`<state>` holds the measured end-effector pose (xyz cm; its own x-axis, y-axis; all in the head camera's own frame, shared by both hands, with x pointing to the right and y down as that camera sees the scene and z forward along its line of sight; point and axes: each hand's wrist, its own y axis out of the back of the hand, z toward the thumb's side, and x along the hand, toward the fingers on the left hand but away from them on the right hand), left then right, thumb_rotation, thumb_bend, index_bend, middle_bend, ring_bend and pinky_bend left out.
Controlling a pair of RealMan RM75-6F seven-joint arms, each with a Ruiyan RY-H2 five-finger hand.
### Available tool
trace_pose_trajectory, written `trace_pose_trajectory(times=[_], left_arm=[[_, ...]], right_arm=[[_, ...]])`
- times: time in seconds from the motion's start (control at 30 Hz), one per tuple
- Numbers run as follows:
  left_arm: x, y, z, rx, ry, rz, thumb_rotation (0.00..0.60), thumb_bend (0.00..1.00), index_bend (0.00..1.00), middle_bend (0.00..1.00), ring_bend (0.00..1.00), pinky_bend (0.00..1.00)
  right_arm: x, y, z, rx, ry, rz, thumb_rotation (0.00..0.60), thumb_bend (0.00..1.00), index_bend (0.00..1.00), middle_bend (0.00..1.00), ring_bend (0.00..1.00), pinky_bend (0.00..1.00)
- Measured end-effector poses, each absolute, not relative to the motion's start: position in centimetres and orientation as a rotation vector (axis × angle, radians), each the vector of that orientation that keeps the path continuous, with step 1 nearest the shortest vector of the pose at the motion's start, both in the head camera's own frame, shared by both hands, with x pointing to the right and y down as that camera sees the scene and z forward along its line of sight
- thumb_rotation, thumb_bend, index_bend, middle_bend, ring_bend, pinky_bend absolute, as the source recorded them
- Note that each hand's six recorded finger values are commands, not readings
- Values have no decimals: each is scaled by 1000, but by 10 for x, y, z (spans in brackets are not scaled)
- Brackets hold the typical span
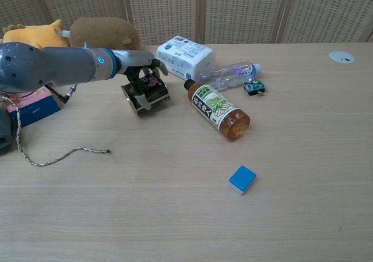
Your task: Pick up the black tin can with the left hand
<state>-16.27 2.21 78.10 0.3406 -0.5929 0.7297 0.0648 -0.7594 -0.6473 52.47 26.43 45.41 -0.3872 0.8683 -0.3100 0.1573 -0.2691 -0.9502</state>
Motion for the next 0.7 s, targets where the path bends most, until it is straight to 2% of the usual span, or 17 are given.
trace_pose_trajectory(times=[0.37, 0.7], left_arm=[[-172, 9, 757, -2087, 603, -1413, 600, 0, 165, 348, 680, 363], [-191, -13, 705, -2100, 738, -1317, 600, 0, 159, 348, 680, 364]], right_arm=[[520, 260, 463, -1322, -1435, 1690, 600, 14, 0, 0, 0, 0], [510, 253, 481, -1390, -1421, 1664, 600, 15, 0, 0, 0, 0]])
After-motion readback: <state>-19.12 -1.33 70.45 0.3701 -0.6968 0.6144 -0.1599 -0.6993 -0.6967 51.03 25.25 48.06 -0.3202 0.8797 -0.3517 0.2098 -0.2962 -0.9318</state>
